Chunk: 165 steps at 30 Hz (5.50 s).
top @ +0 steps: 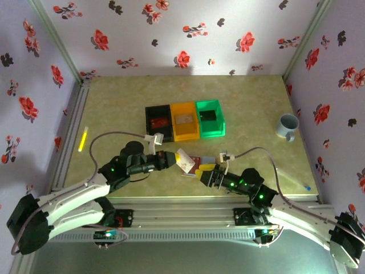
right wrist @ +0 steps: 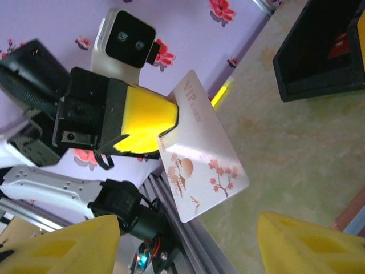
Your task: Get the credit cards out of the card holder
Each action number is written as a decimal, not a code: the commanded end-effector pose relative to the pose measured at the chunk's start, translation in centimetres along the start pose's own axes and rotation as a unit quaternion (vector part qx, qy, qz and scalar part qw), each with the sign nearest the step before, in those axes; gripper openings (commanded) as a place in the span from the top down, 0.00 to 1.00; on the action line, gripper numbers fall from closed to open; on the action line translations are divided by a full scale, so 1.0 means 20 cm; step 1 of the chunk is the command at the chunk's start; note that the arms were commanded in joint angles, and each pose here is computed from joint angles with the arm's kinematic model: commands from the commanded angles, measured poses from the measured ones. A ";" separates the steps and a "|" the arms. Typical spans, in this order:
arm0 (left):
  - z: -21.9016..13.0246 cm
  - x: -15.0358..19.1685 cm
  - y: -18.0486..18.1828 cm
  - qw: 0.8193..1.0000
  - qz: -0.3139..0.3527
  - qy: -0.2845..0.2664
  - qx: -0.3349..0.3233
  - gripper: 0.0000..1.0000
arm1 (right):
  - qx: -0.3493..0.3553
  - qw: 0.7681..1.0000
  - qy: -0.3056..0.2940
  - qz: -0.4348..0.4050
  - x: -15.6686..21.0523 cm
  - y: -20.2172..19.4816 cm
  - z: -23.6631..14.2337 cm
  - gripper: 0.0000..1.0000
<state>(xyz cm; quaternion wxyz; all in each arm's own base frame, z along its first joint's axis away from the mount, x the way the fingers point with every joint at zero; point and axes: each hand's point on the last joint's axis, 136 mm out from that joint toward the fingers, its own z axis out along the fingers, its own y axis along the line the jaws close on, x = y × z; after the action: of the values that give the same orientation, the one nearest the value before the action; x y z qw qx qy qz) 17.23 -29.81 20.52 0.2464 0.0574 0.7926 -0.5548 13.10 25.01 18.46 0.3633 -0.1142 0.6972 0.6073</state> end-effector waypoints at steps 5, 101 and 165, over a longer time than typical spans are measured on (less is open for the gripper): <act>0.01 -0.13 -0.19 0.991 -0.016 -0.099 0.083 1.00 | -0.039 0.996 -0.077 0.013 -0.16 0.11 -0.02 0.40; -0.24 0.22 -0.28 0.979 0.064 0.152 0.116 0.50 | -0.129 0.985 0.110 -0.038 0.05 0.37 0.00 1.00; -0.10 -0.32 0.05 0.997 0.055 0.008 -0.061 1.00 | 0.330 0.934 0.024 -0.136 -0.40 -0.06 -0.40 0.01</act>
<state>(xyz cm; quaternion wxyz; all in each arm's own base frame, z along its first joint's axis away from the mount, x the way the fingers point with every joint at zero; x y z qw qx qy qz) 21.09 -26.18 21.62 0.2527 0.0756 0.8280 -0.4949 16.01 17.67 22.46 0.4227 -0.1052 0.8257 0.3583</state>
